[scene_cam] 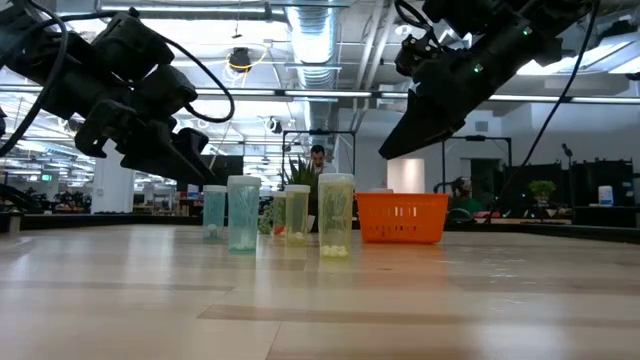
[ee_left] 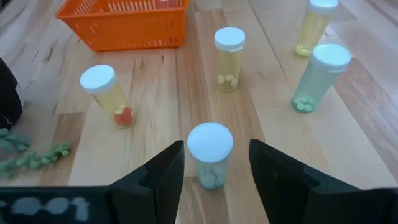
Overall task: Pick and place pill bottles into a basket
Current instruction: Put the top blue pill bottle into the basket
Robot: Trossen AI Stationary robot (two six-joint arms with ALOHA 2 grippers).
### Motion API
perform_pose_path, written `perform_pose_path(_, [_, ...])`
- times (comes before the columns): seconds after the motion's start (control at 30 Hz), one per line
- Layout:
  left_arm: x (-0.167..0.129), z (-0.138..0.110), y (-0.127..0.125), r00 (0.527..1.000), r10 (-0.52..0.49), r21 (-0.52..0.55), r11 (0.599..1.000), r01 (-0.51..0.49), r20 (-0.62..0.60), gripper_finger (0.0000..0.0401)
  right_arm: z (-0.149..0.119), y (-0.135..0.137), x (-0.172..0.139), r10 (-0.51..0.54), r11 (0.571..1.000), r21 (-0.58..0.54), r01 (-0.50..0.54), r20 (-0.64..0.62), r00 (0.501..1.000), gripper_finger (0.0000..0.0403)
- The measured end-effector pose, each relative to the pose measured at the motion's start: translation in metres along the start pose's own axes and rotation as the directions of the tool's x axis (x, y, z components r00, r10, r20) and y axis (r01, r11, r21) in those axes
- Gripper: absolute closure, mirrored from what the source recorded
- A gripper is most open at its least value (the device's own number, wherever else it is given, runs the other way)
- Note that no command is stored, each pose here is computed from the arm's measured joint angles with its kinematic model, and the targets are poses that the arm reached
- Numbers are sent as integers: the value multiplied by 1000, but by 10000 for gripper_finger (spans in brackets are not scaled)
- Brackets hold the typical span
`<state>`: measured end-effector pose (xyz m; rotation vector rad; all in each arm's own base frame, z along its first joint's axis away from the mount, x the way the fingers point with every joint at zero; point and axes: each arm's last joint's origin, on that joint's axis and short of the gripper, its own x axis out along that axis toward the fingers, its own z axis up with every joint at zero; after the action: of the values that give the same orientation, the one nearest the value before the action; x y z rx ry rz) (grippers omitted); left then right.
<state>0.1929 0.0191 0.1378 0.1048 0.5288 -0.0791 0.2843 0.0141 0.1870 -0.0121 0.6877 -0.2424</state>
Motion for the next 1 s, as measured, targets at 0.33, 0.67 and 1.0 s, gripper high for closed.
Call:
perform_pose_path(0.33, [0, 0, 0, 1000, 10, 23, 1000, -10, 1, 223, 0, 4, -1, 9, 1000, -8, -9, 1, 1000, 209])
perform_pose_path(0.67, [0, 2, 1, 999, 38, 31, 999, -39, 13, 175, 0, 4, -1, 8, 1000, -9, -8, 1, 1000, 210])
perform_pose_path(1.0, [0, 5, 2, 999, 40, 19, 999, -41, 22, 167, 0, 4, -1, 8, 1000, -9, -8, 1, 1000, 211])
